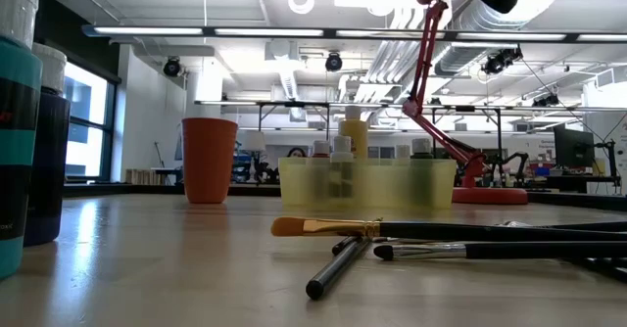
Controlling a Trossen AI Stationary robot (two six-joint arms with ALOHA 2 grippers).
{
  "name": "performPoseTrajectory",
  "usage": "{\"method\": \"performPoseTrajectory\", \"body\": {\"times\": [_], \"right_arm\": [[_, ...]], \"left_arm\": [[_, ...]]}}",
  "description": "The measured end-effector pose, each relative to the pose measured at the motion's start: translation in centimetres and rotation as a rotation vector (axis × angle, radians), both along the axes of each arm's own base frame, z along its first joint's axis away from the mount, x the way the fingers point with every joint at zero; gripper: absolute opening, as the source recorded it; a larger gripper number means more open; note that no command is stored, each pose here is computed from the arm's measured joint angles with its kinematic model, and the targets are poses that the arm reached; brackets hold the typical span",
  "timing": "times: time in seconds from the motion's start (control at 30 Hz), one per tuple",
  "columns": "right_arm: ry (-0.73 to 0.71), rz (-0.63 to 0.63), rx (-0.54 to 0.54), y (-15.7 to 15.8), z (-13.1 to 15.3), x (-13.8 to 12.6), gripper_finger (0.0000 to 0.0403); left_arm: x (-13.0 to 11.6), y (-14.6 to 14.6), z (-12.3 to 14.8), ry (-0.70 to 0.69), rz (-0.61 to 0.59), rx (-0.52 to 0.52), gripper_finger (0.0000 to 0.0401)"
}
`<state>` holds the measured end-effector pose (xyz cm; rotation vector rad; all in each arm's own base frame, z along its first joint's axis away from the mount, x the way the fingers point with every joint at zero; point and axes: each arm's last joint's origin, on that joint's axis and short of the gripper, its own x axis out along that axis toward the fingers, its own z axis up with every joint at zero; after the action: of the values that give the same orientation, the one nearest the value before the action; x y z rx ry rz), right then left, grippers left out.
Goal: Pick & Place Paint Supplies
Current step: Put the light blue paint bottle into the yellow bin
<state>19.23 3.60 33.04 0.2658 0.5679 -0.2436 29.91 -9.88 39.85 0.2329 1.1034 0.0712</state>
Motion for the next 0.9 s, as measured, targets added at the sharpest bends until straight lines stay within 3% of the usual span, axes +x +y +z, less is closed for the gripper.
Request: {"method": "performPoseTrajectory", "body": {"times": [0.3, 0.53, 0.9], "right_arm": [[-0.014, -0.056, 0.045, -0.1, 0.0, 0.0, 0.0005], [-0.017, -0.068, 0.067, 0.0, 0.0, 0.0, 0.0005], [-0.017, -0.067, 0.067, 0.0, 0.0, 0.0, 0.0005]], "left_arm": [[-2.0, -3.5, -0.2, 0.063, -0.130, 0.006, 0.0180], [-2.9, -5.2, -0.4, 0.090, -0.132, -0.070, 0.0177], [-3.6, -5.8, -4.0, 0.293, -0.115, -0.090, 0.0177]]}}
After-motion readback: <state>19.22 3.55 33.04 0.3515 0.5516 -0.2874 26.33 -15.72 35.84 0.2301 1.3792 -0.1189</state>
